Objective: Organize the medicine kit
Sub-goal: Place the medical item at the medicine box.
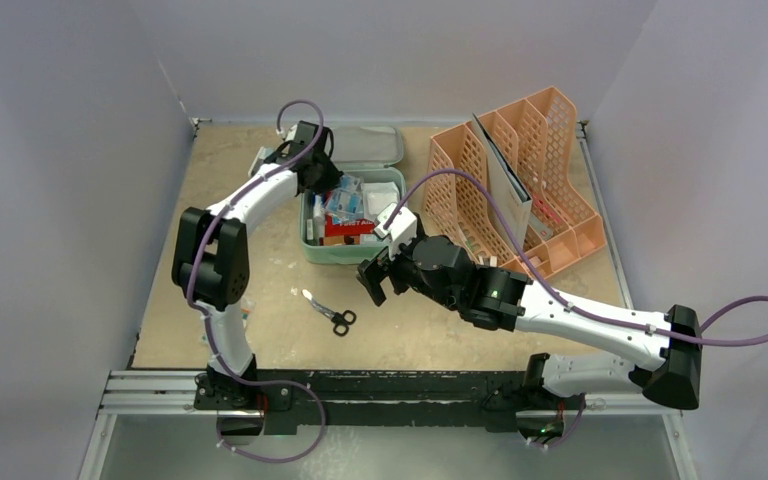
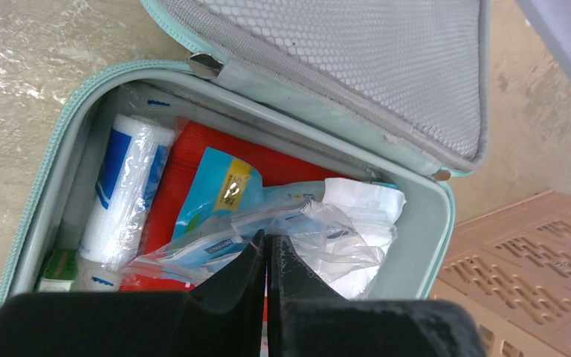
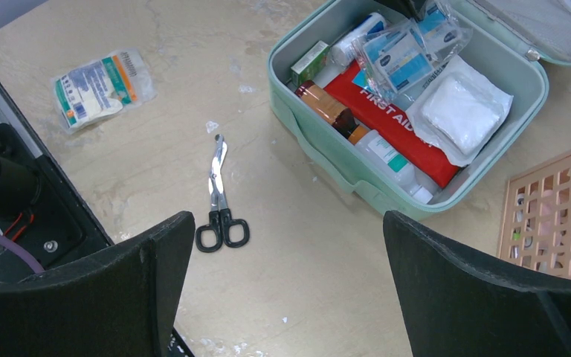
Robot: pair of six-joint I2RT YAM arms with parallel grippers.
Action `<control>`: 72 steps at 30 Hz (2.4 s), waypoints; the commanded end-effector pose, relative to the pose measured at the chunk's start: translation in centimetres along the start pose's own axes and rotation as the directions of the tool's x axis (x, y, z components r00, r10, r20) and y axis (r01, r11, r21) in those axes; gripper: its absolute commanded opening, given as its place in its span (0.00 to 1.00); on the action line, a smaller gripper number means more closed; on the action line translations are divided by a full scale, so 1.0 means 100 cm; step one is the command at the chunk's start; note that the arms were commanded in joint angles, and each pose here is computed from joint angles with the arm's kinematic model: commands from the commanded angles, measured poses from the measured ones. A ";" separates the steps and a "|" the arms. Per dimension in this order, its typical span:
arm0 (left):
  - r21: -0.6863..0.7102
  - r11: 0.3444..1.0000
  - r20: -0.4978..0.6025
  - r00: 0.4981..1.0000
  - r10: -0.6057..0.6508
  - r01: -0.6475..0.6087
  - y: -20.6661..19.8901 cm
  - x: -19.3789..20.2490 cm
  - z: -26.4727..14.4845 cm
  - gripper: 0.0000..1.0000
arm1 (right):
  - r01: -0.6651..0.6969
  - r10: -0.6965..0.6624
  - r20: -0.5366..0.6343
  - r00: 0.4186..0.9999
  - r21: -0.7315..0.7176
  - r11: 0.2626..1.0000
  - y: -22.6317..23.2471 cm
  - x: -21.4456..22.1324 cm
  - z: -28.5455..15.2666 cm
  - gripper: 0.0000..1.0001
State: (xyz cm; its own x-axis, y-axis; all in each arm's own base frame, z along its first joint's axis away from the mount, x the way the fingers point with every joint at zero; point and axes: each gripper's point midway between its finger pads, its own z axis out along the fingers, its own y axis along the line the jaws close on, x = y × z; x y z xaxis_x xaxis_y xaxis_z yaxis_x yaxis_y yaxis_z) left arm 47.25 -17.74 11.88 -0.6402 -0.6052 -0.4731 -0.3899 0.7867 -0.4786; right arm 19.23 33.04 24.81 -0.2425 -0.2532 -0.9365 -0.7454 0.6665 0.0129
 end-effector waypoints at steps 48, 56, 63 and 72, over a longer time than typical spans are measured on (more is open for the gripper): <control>0.207 0.900 -0.102 0.907 0.409 -0.383 -0.016 0.027 -0.001 0.00 | -0.074 0.074 -0.002 0.997 0.006 0.997 0.004 -0.009 0.001 0.94; 0.159 0.905 -0.151 0.896 0.418 -0.395 -0.003 0.035 0.024 0.00 | -0.070 0.070 0.008 0.998 0.018 0.997 0.000 -0.011 -0.003 0.95; 0.202 0.900 -0.114 0.903 0.414 -0.387 -0.025 0.020 0.003 0.00 | -0.062 0.062 0.017 0.998 0.015 0.998 -0.002 -0.009 -0.007 0.95; 0.284 0.869 -0.007 0.905 0.425 -0.405 -0.055 -0.008 -0.073 0.17 | -0.080 0.081 -0.013 0.997 0.026 0.996 -0.001 -0.003 -0.004 0.94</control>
State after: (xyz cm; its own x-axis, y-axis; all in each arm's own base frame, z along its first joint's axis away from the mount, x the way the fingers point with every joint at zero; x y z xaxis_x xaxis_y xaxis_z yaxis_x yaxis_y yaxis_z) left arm 45.86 -20.31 12.50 -0.8234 -0.2280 -0.5197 0.0032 0.9139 -0.4060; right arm 18.85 32.71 24.08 -0.3070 -0.2433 -0.9201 -0.7250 0.6861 0.0605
